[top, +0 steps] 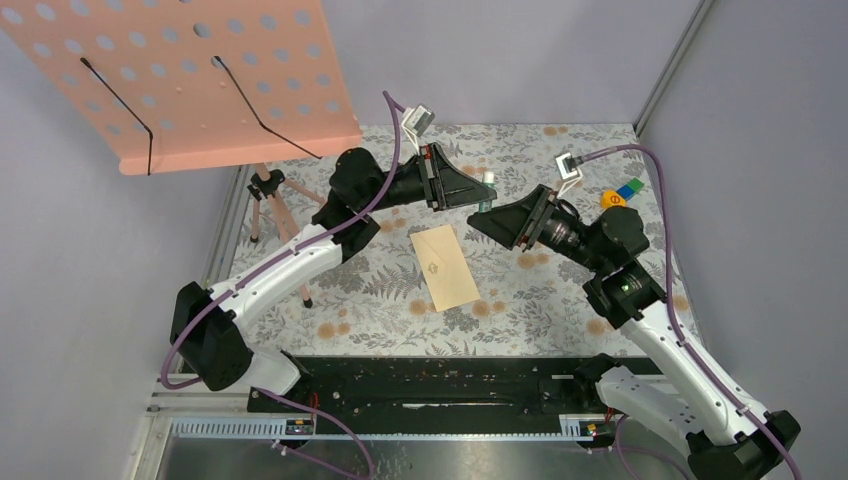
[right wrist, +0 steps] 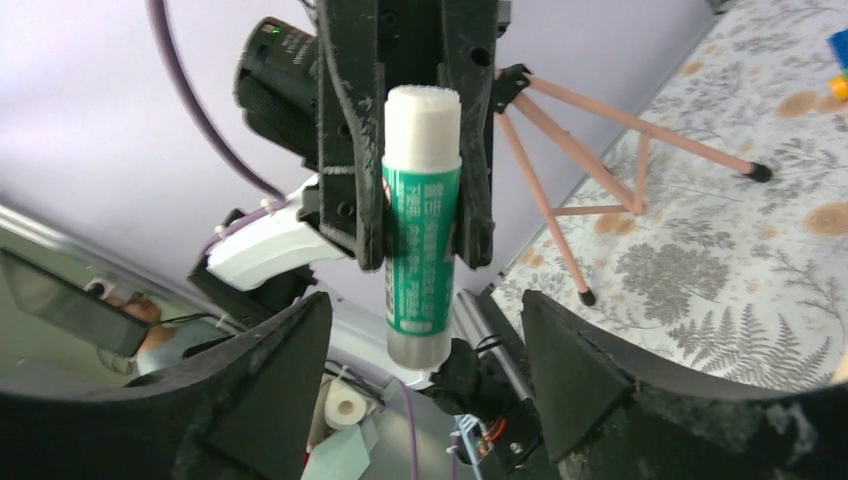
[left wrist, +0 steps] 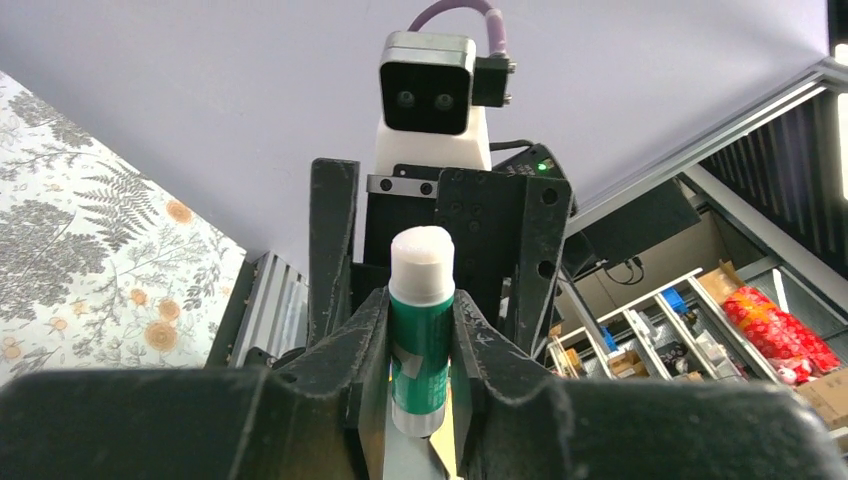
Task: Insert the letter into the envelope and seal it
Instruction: Screw the solid glue.
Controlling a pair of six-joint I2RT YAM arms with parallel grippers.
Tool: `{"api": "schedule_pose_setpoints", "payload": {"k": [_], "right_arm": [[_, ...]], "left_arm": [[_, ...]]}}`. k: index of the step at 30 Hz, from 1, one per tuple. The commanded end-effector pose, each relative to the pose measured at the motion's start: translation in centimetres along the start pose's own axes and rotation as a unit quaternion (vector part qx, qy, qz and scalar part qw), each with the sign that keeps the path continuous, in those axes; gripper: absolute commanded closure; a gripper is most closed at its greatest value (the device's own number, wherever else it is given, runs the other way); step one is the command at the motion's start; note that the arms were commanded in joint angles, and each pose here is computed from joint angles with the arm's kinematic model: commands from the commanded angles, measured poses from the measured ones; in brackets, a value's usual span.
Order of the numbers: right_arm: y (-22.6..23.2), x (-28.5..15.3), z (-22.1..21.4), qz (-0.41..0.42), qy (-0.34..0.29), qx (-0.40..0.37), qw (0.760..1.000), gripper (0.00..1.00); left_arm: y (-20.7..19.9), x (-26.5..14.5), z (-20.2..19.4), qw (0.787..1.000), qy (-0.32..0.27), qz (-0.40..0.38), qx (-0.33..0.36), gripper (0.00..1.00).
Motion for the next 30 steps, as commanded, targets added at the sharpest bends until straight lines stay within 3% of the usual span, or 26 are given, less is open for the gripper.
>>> {"api": "schedule_pose_setpoints", "payload": {"k": [1,11,30], "right_arm": [[2.7,-1.5,0.0,0.079,0.020,0.005,0.997,0.22],[9.7,-3.9,-0.7,0.302,0.105,0.018,0.947,0.20],[10.3,-1.0,1.0,0.326,0.108,0.032,0.939,0.23]], "left_arm": [[-3.3,-0.6,2.6,0.998,-0.049,-0.044,0.025,1.00],[-7.1,-2.3,4.6,0.985,-0.097,-0.140,0.006,1.00],[-8.7,-2.6,5.4,0.976,-0.111,-0.185,0.009,1.00]]}}
Point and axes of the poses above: each gripper's point midway between its finger pads, its own x axis out along the fingers, its own y axis along the line the jaws close on, z = x × y, the point moved 1 cm from there along -x, back along the fingers, and after that the axes turned 10 degrees about x, right-handed, at the moved point
